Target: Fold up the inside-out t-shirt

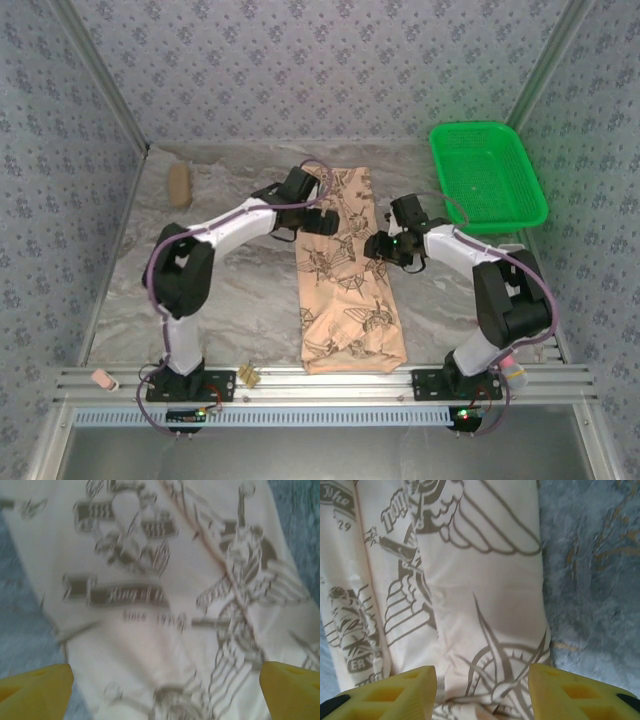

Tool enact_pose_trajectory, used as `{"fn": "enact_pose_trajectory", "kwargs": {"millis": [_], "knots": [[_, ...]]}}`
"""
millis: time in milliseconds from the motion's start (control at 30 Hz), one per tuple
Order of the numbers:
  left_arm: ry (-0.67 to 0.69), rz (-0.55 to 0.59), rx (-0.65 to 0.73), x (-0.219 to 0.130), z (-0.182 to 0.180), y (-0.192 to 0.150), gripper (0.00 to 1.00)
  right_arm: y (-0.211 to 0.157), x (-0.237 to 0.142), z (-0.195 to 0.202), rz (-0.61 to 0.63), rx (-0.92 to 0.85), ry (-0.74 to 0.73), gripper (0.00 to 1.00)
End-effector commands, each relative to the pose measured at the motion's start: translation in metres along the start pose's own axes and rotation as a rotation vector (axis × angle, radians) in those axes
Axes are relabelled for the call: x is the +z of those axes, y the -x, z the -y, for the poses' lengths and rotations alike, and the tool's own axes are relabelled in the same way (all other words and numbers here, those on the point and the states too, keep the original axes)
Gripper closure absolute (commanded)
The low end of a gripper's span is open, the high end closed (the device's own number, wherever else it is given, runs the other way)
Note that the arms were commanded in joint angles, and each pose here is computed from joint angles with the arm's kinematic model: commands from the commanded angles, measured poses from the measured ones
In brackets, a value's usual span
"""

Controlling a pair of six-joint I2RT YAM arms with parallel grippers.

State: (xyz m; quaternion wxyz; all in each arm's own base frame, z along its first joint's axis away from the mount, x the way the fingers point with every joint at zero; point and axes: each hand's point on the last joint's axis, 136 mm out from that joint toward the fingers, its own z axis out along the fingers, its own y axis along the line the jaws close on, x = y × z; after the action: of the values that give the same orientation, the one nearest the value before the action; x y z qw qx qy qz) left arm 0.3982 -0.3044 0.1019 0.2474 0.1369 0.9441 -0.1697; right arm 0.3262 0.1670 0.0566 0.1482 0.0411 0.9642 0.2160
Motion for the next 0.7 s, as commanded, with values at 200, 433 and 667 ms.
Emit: {"fn": "enact_pose_trajectory", "kwargs": {"millis": [200, 433, 667], "knots": [[0.066, -0.080, -0.182, 0.066, -0.041, 0.014, 0.05, 0.029, 0.046, -0.002, 0.022, 0.013, -0.021, 0.59], [0.086, -0.117, -0.327, 0.085, -0.080, 0.015, 0.05, 0.035, 0.073, -0.030, -0.007, 0.006, 0.023, 0.60], [0.118, -0.092, -0.419, 0.077, -0.137, 0.029, 0.05, 0.065, 0.090, -0.061, 0.045, 0.074, 0.028, 0.54]]}}
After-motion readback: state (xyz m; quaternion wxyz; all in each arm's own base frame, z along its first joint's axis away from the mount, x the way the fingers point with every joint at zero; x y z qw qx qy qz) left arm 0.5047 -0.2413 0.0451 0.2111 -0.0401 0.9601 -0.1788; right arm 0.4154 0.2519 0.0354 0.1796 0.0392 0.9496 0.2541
